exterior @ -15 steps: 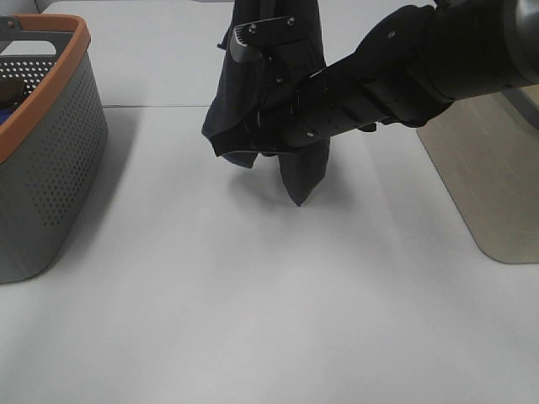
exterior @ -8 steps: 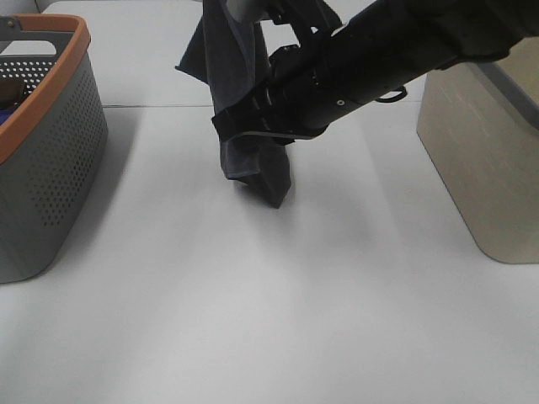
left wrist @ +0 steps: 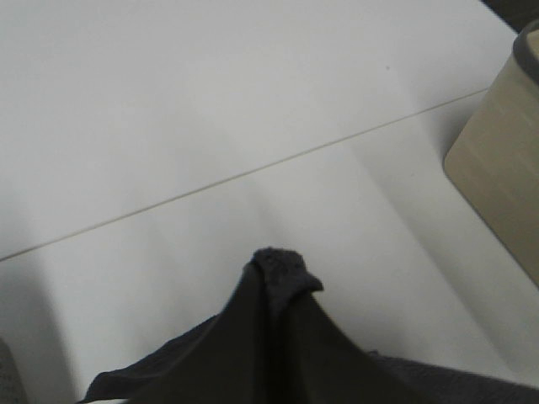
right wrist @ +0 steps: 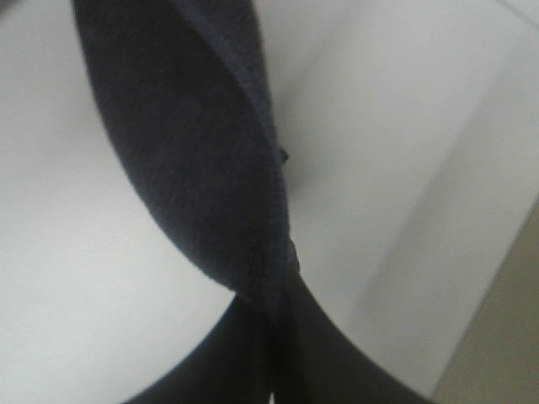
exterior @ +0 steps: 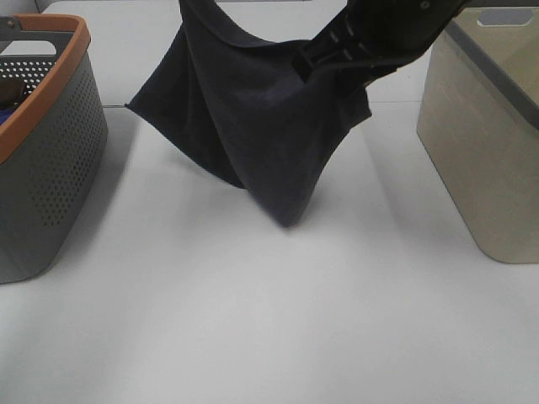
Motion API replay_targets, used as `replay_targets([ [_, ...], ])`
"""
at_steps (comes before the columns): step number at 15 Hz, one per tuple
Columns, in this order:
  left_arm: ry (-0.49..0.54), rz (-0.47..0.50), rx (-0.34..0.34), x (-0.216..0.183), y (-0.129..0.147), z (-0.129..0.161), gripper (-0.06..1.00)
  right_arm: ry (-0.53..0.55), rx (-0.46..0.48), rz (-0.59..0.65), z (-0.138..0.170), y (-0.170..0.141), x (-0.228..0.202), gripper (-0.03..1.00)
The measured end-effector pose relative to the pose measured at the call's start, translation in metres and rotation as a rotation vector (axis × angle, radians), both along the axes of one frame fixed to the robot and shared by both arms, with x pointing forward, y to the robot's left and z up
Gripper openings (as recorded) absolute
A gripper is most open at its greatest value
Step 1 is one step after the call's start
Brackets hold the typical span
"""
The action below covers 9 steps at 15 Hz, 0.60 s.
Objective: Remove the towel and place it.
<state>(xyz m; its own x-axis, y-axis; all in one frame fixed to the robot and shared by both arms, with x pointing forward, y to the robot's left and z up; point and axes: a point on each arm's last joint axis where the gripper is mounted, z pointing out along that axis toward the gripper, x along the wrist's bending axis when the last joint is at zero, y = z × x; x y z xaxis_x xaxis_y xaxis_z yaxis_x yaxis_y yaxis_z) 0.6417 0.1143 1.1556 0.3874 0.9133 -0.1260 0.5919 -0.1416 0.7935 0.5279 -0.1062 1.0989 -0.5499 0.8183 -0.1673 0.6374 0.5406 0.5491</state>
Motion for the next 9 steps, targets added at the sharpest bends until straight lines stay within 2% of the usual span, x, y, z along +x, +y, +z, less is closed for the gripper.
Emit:
replay_targets([
  [2,0.025,0.030,0.053,0.000,0.005,-0.003,0.00,-0.103,-0.032,-0.039,0.023,-0.005,0.008,0.00],
  [5,-0.025,0.069,0.084,0.003,0.009,-0.001,0.00,-0.230,-0.056,-0.064,0.049,-0.007,0.018,0.00],
  [7,-0.115,0.076,0.074,0.008,0.009,0.006,0.00,-0.330,-0.098,-0.081,0.063,-0.005,0.032,0.00],
  [9,-0.242,0.070,0.037,0.015,0.006,0.014,0.00,-0.431,-0.155,-0.107,0.062,0.001,0.053,0.00],
])
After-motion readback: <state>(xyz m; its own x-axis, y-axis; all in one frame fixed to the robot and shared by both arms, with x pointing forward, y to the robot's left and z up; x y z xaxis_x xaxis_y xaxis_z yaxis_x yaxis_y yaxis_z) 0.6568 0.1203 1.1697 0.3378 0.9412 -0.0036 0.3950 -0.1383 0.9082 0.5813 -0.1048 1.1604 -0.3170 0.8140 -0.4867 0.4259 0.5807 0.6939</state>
